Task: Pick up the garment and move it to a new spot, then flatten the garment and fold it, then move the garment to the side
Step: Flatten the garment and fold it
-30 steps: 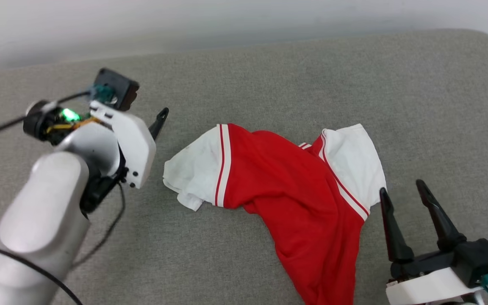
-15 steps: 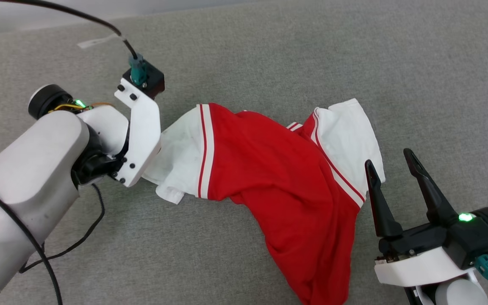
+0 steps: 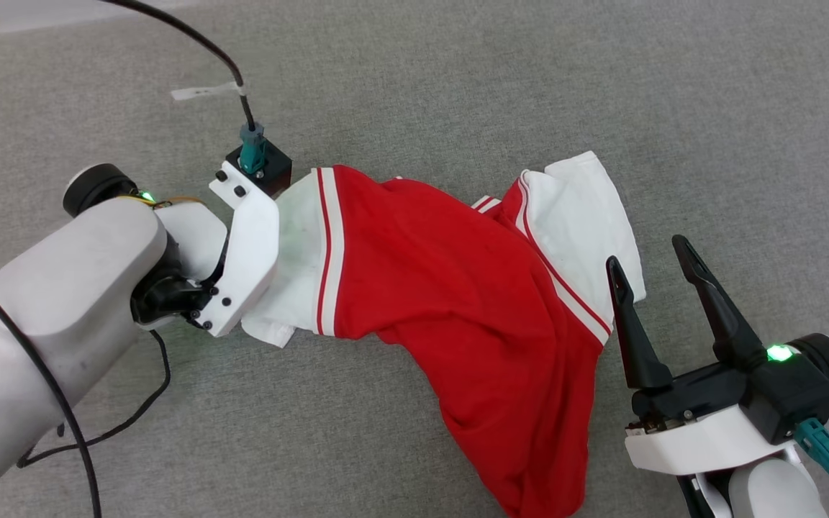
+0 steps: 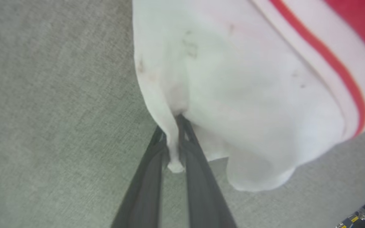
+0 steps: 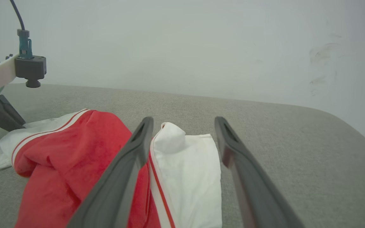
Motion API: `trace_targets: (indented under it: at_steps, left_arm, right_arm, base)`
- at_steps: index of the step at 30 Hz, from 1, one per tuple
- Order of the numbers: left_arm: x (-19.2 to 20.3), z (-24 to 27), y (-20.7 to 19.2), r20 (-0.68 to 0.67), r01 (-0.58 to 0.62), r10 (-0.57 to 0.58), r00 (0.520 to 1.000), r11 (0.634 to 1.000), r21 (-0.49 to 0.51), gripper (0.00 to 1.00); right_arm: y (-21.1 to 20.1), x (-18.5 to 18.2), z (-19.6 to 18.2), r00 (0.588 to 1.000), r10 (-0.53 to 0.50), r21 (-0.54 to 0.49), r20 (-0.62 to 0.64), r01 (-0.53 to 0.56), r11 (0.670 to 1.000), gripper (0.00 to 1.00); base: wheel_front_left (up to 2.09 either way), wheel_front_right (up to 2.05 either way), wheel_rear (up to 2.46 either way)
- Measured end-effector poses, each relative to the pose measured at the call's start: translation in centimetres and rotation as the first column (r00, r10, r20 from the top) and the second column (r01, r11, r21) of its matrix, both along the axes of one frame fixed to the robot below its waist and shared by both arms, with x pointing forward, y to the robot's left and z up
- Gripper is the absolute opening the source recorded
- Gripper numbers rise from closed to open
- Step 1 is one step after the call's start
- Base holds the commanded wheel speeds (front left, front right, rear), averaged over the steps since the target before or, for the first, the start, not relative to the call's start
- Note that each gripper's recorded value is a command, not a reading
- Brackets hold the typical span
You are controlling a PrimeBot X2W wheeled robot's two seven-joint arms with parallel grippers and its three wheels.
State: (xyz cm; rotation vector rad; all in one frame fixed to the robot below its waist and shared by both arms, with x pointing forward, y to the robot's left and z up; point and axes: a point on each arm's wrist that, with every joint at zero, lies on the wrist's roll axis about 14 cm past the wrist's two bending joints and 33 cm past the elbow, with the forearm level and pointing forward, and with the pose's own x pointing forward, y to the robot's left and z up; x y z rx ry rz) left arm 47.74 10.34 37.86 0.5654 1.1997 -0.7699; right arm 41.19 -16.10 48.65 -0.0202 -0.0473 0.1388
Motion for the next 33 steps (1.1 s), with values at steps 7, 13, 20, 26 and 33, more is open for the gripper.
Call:
trace_targets:
  at_steps: [7,13,20,26,33]
  left_arm:
    - [0.8,2.6,3.9,0.067,-0.067,0.066,0.996,0.998,0.022,0.0]
    - [0.5,4.2,11.2,0.103,-0.209,0.198,0.975,0.972,0.11,0.0]
    - [-1.5,1.5,15.4,0.062,-0.361,0.356,0.933,0.922,0.142,0.0]
    - [-0.8,0.7,15.1,0.118,-0.402,0.392,0.912,0.913,0.076,1.0]
    - [1.6,4.6,15.2,0.212,-0.442,0.437,0.874,0.897,-0.025,1.0]
  right_arm:
    - [0.1,-0.1,1.1,1.0,0.001,0.001,0.03,-0.001,1.0,1.0]
    - [0.5,-0.4,1.4,0.999,0.012,0.009,0.039,-0.012,1.0,1.0]
    - [0.7,-0.4,1.0,0.999,0.015,0.009,0.029,-0.015,1.0,1.0]
    - [0.3,-0.3,0.8,1.0,0.006,0.001,0.022,-0.006,1.0,1.0]
    - [0.7,-0.6,1.3,0.999,0.019,0.003,0.036,-0.019,1.0,1.0]
  base:
    - [0.0,0.0,0.0]
    - [0.0,0.0,0.0]
    - [0.0,0.0,0.0]
    - [0.0,0.0,0.0]
    - [0.0,0.0,0.0]
